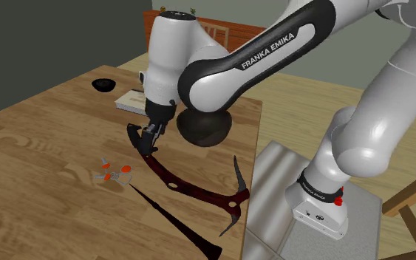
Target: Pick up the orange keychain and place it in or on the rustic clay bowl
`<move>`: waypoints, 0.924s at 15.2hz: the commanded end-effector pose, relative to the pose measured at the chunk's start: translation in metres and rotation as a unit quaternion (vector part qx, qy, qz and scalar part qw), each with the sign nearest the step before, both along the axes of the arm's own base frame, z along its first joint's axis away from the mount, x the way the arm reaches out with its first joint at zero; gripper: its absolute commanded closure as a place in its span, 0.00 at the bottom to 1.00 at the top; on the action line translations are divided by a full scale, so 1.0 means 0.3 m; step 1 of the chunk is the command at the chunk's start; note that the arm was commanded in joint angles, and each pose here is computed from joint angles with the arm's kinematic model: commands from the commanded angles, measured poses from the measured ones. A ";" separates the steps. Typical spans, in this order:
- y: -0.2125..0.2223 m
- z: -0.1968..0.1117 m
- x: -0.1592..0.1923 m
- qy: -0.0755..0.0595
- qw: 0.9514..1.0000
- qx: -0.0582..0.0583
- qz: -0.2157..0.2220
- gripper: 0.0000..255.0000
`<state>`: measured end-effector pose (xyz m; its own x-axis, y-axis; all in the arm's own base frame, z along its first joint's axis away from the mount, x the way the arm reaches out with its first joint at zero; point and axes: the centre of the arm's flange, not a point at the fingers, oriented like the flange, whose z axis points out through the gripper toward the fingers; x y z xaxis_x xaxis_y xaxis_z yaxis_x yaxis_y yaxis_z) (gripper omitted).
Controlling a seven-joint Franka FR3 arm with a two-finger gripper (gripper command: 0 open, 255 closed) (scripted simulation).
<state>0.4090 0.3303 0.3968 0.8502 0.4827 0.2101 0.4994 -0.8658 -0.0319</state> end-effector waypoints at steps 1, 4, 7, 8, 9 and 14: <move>0.089 -0.023 0.002 -0.012 1.000 0.005 0.014 0.00; 0.205 -0.055 0.018 -0.028 0.999 0.010 0.035 0.00; 0.322 -0.085 0.030 -0.045 0.997 0.015 0.056 0.00; 0.361 -0.095 0.034 -0.051 0.997 0.017 0.063 0.00; 0.365 -0.095 0.034 -0.051 0.997 0.017 0.063 0.00; 0.381 -0.179 0.055 -0.051 0.997 0.017 0.063 0.00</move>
<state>0.4241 0.4441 0.3489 0.7568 0.5756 0.3099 0.6063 -0.7953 -0.0035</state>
